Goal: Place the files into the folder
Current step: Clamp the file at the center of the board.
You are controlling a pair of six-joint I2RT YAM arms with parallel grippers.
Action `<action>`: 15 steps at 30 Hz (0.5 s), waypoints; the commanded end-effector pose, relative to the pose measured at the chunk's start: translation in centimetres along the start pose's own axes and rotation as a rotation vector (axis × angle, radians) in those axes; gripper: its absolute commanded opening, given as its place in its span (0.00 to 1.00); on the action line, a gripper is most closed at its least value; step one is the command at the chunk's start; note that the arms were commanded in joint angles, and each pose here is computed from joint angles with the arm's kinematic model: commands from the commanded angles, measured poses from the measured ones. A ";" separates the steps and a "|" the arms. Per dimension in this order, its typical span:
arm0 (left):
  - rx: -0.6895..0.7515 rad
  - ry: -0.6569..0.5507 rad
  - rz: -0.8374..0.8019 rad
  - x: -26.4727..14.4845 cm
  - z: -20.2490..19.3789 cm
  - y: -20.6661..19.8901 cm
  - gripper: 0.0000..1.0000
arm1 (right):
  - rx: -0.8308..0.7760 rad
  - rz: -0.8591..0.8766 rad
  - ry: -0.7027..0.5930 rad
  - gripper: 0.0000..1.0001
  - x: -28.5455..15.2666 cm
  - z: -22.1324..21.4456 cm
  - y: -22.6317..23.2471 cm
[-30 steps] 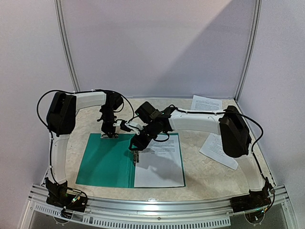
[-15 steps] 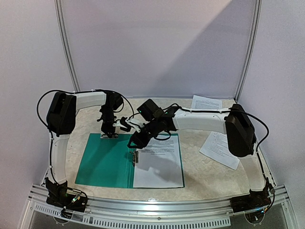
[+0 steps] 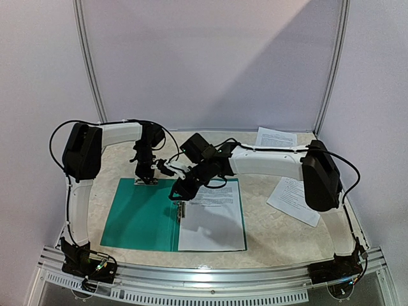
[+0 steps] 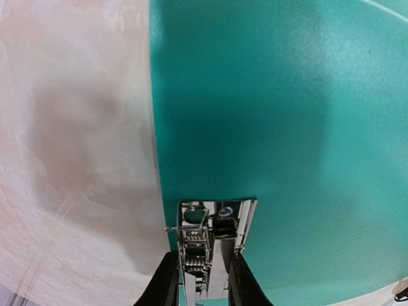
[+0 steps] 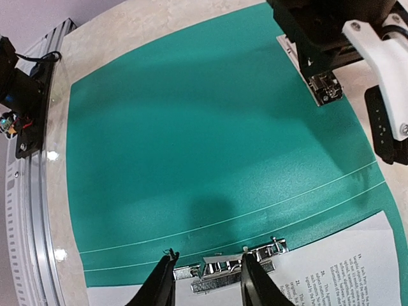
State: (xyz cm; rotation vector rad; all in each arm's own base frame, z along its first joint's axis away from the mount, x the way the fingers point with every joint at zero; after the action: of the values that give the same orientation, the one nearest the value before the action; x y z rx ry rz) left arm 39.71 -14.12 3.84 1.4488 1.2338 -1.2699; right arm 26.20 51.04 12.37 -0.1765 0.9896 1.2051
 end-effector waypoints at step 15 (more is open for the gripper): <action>0.027 0.055 -0.116 3.3 -0.3 -1.7 0.21 | 0.003 -0.004 0.077 0.07 2.3 -1.8 -0.6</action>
State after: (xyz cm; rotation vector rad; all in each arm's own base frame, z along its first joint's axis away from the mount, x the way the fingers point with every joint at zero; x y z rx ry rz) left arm 39.74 -14.12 3.83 1.4479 1.2401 -1.2727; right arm 26.02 50.96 9.82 -0.2128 1.0508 1.1895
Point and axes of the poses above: each gripper's point midway between its finger pads, its own x axis out along the fingers, its own y axis along the line the jaws close on, z = x × y, the point moved 3 cm from there along -x, back along the fingers, and after that the axes turned 13 degrees about x, right-handed, at the moved point
